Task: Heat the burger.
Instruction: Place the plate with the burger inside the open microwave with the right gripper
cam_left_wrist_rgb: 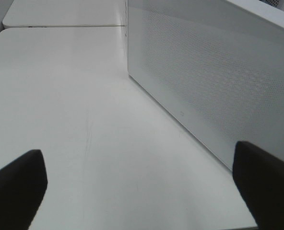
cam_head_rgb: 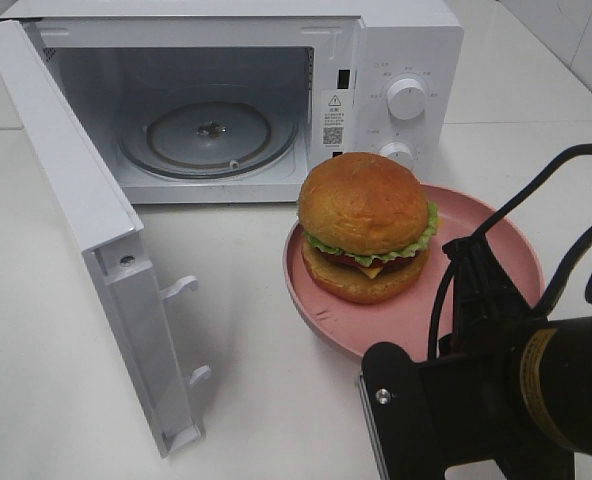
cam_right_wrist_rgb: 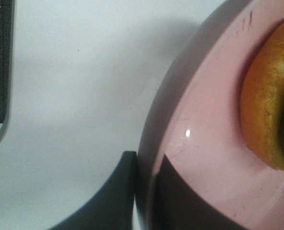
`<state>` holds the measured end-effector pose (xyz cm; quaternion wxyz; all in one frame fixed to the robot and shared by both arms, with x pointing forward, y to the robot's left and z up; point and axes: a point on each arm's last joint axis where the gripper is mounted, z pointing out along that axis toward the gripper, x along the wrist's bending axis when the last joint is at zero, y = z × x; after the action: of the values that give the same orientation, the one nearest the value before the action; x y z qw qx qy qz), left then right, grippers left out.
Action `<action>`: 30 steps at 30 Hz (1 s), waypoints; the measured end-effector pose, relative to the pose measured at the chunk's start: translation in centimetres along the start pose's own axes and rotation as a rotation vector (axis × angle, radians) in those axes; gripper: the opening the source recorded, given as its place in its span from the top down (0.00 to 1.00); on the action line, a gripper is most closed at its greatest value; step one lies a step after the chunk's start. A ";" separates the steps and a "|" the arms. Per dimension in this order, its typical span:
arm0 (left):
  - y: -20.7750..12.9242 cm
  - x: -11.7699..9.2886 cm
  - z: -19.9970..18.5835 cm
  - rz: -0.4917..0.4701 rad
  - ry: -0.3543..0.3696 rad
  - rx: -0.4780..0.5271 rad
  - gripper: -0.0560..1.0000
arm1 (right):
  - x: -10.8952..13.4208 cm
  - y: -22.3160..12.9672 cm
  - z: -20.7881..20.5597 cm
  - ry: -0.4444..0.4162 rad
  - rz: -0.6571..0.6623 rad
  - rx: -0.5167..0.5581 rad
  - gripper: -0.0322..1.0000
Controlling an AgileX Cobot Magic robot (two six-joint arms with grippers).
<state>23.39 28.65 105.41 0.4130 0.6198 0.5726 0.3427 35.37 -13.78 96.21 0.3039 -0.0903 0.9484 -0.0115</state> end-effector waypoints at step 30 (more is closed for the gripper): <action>0.0 0.0 0.0 0.000 0.000 0.000 0.01 | -5.6 -2.5 2.0 -0.051 -0.199 -0.090 0.90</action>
<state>23.39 28.65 105.41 0.4130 0.6198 0.5726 0.3427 41.37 -15.20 97.97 0.3207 -0.1980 0.9262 0.0032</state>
